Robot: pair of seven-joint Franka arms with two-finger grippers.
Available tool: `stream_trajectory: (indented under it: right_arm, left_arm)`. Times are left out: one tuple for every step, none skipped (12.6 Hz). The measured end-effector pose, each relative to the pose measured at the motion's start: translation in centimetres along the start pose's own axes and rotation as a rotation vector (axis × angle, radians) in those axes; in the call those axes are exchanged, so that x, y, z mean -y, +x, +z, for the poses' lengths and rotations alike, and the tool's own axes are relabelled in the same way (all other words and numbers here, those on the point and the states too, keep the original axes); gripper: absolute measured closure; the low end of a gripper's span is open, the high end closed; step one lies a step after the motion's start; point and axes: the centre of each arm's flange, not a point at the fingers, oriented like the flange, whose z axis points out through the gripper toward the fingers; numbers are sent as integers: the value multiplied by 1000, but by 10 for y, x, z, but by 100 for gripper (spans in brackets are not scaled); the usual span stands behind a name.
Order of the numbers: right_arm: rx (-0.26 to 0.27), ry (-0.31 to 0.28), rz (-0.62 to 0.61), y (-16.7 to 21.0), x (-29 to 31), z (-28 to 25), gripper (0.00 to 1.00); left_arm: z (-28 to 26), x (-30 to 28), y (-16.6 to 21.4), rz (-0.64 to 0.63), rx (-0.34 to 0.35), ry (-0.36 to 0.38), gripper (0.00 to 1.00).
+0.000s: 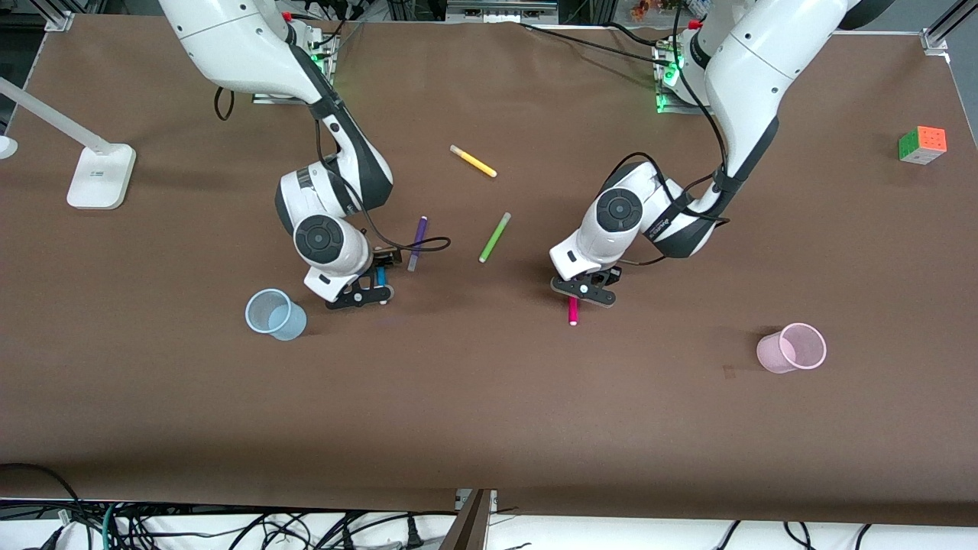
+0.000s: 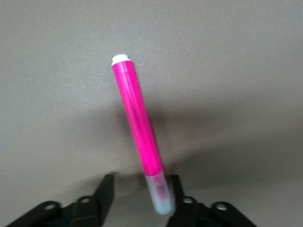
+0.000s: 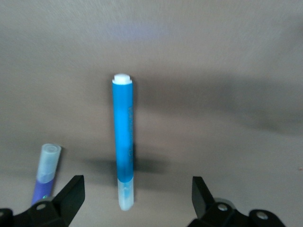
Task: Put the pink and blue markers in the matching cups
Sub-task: 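Grasp the pink marker with the left gripper while the right gripper grasps the blue, then carry the pink marker over the pink cup while the right gripper carries blue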
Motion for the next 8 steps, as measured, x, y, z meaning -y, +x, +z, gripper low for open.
stream_trajectory:
  right_arm:
    - [-6,0,6,-5,2,9,2]
    - [-11,-1,11,-9,5,16,6]
    - [-13,-2,12,-11,6,19,15]
    - [-14,-1,17,-12,8,20,29]
    - [-16,2,20,-13,11,19,44]
    - [-18,4,23,-14,14,17,55]
    - [-19,6,25,-14,16,17,67]
    - [-20,7,26,-15,16,16,78]
  left_arm:
    - [2,0,0,0,2,-1,48]
    - [1,1,1,-1,-1,-1,56]
    - [0,2,3,-3,-4,-1,70]
    - [0,2,3,-3,-5,-2,82]
    - [0,2,3,-3,-5,-2,82]
    - [-1,2,3,-3,-6,-2,82]
    - [-1,3,4,0,-6,0,82]
    - [-4,6,6,9,0,9,82]
